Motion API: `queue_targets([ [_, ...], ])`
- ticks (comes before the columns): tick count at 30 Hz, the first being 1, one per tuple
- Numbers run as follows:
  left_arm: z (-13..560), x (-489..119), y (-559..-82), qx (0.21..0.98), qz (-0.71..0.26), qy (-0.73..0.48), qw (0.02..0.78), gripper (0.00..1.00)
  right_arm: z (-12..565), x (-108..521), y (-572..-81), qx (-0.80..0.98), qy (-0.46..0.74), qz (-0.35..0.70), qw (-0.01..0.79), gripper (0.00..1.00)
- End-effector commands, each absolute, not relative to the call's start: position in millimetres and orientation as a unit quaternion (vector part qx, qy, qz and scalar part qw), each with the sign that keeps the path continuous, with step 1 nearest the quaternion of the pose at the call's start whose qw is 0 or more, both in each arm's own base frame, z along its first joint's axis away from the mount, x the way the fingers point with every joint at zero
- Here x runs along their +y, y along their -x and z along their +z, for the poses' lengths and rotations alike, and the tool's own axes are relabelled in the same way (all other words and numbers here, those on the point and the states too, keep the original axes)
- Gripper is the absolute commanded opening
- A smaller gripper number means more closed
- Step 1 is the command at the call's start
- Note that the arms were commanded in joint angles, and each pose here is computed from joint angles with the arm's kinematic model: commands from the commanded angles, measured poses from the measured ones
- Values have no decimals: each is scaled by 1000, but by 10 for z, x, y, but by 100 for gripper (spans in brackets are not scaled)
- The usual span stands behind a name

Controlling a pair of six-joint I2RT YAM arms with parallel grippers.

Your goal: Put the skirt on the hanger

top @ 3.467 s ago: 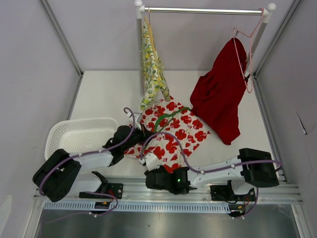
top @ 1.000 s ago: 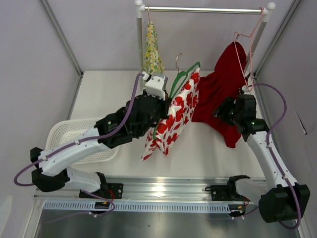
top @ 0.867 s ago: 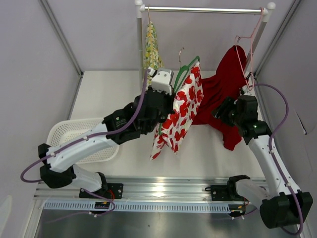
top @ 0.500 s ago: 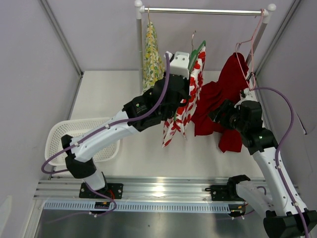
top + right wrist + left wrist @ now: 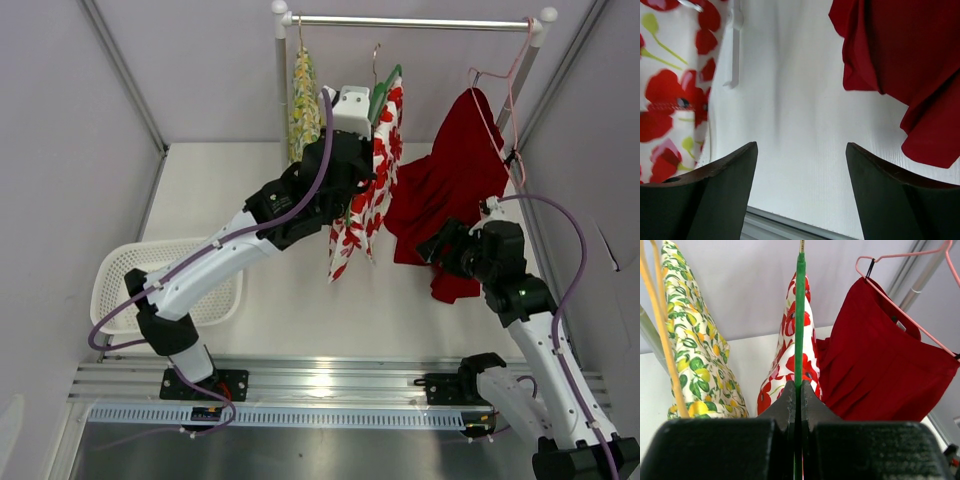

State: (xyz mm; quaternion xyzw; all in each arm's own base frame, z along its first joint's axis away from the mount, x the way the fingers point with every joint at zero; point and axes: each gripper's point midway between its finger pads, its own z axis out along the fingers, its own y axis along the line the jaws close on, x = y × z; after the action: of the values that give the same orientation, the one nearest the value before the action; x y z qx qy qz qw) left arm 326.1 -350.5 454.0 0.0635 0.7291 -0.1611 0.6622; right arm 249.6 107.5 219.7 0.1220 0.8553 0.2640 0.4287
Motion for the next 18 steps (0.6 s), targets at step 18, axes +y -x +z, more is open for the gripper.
queue_targets([
  [18, 5393, -3160, -3842, 652, -212, -4, 728, 0, 1947, 1187, -2278, 862, -90, 284, 410, 79],
])
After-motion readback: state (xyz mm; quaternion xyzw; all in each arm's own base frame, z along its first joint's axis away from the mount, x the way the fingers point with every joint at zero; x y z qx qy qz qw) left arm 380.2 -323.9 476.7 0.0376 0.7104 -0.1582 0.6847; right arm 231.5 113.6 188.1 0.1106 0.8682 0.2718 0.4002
